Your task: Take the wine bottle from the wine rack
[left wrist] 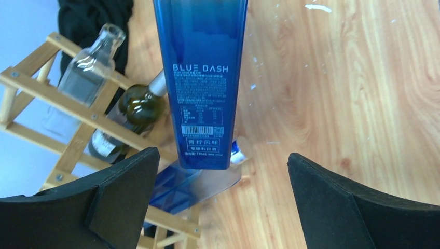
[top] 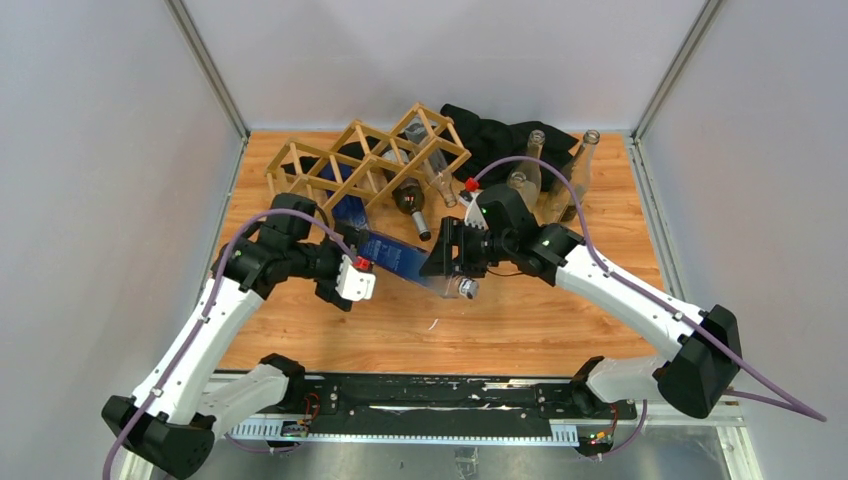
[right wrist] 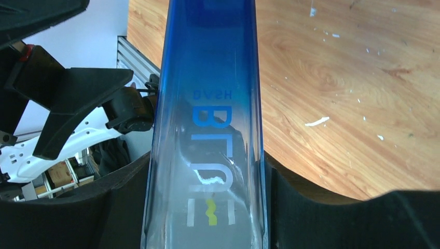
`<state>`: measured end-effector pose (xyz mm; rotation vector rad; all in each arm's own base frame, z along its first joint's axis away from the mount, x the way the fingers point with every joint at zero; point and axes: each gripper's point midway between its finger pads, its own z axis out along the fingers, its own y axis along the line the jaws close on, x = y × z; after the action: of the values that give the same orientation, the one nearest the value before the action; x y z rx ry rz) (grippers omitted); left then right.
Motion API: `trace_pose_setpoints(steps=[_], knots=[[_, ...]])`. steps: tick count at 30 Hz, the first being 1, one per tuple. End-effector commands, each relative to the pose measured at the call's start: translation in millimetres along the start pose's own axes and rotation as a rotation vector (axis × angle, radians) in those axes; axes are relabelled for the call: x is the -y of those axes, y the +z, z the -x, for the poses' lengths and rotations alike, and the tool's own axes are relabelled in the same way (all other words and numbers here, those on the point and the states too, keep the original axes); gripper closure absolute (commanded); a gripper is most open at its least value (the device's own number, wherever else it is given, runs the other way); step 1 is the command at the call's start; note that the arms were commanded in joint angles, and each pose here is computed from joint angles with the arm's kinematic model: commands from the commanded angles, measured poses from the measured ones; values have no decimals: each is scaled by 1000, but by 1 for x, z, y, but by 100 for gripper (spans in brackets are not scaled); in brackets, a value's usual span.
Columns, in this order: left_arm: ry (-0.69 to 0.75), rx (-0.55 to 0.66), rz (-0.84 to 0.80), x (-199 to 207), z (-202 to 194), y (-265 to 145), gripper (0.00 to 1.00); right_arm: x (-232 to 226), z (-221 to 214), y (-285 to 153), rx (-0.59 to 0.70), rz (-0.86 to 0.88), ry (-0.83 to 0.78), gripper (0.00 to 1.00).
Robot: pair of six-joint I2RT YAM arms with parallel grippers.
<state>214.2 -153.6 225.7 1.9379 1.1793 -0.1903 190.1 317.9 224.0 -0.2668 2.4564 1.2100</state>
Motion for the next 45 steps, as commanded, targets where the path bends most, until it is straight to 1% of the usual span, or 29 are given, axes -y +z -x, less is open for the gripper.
trace_pose_setpoints(steps=[1,3,6,10,14,17,22,23,25,26,27,28,29,30,31,32,34,37,40,45], knots=[[-28,12,7,0,14,11,0,-67,24,-36,88,203,-113,100],[-56,8,16,-3,16,17,0,-72,23,-38,81,216,-110,100],[-98,-8,-12,1,19,26,0,-79,22,-41,68,233,-107,100],[-169,-41,-27,3,15,37,0,-88,17,-42,38,260,-110,100],[-167,-68,-27,2,9,43,0,-101,13,-42,-8,300,-121,100],[-155,-80,-21,0,7,46,0,-111,12,-44,-17,314,-144,100],[-100,-101,-30,5,2,48,8,-124,15,-48,-19,341,-170,100],[-96,-100,-20,3,2,47,12,-123,14,-47,-22,339,-173,100],[-94,-94,19,-5,4,46,25,-120,12,-44,-32,330,-169,100],[-98,-90,39,-9,5,45,37,-119,11,-43,-36,325,-167,96],[-96,-81,54,-12,8,43,43,-115,10,-42,-37,316,-166,89],[-94,-69,64,-13,10,43,55,-113,9,-40,-36,308,-167,73],[-93,-51,78,-15,14,40,72,-110,9,-41,-30,299,-170,58],[-99,-31,92,-17,19,39,83,-107,9,-41,-21,285,-177,42],[-109,-13,104,-18,22,37,99,-105,10,-42,-9,273,-190,25],[-117,10,121,-20,28,35,100,-103,12,-44,3,263,-204,17],[-140,55,136,-18,35,32,100,-102,17,-51,45,248,-245,12],[-218,111,143,-15,46,30,100,-103,27,-68,129,233,-305,9],[-324,169,128,-12,60,26,100,-104,39,-91,225,212,-361,6],[-520,302,104,-16,91,16,100,-111,56,-138,407,194,-446,4]])
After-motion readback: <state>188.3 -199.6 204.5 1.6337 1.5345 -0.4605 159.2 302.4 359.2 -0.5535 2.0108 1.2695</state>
